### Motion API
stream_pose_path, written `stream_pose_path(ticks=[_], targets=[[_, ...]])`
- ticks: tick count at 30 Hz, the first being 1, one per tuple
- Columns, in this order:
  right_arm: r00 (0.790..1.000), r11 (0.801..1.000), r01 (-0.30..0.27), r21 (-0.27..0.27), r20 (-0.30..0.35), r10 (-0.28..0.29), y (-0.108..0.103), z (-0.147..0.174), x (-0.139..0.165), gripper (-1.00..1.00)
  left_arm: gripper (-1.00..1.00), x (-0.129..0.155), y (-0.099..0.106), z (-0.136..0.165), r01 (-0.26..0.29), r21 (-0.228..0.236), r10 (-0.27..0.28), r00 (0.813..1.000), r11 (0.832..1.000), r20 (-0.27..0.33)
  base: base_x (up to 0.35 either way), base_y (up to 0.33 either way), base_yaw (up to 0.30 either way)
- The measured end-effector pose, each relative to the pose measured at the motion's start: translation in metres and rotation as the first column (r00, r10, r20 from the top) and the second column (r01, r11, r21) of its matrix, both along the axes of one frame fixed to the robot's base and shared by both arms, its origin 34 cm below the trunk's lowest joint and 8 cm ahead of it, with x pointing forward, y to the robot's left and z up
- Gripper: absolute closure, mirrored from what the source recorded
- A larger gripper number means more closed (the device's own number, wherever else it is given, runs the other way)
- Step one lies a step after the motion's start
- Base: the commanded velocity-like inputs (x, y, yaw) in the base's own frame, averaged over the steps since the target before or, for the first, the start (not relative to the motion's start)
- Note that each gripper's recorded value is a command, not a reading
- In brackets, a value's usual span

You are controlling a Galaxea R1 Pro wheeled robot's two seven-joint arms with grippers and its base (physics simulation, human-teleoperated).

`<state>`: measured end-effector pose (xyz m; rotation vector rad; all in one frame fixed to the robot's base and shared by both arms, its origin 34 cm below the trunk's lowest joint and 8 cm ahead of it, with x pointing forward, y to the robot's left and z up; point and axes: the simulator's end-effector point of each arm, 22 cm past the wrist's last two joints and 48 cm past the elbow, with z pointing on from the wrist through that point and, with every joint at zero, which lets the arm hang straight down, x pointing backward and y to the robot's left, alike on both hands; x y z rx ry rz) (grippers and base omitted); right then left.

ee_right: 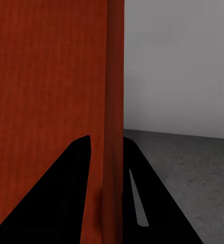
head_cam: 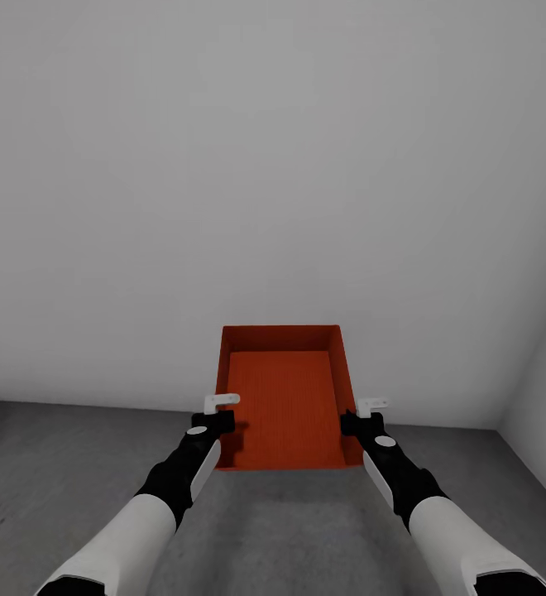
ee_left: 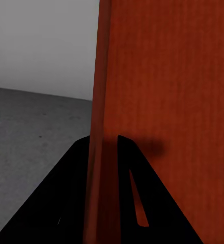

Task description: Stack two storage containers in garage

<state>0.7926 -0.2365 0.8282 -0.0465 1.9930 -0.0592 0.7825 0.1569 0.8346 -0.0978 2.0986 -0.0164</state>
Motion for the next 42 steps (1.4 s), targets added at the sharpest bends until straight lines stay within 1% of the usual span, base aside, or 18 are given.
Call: stream_pose_path(ticks=[8, 42], targets=[[1.0, 1.0, 0.0, 0.0, -0.006, 0.0, 0.0, -0.005, 0.0, 1.0, 1.0, 0.0, 0.0, -0.005, 0.0, -0.001, 0.0, 1.0, 1.0, -0.006, 0.0, 0.0, 0.0], [0.998, 1.0, 0.0, 0.0, -0.068, 0.0, 0.0, -0.044, -0.005, 1.0, 1.0, -0.004, 0.0, -0.043, 0.0, 0.0, 0.0, 0.998, 1.0, -0.068, 0.0, 0.0, 0.0]])
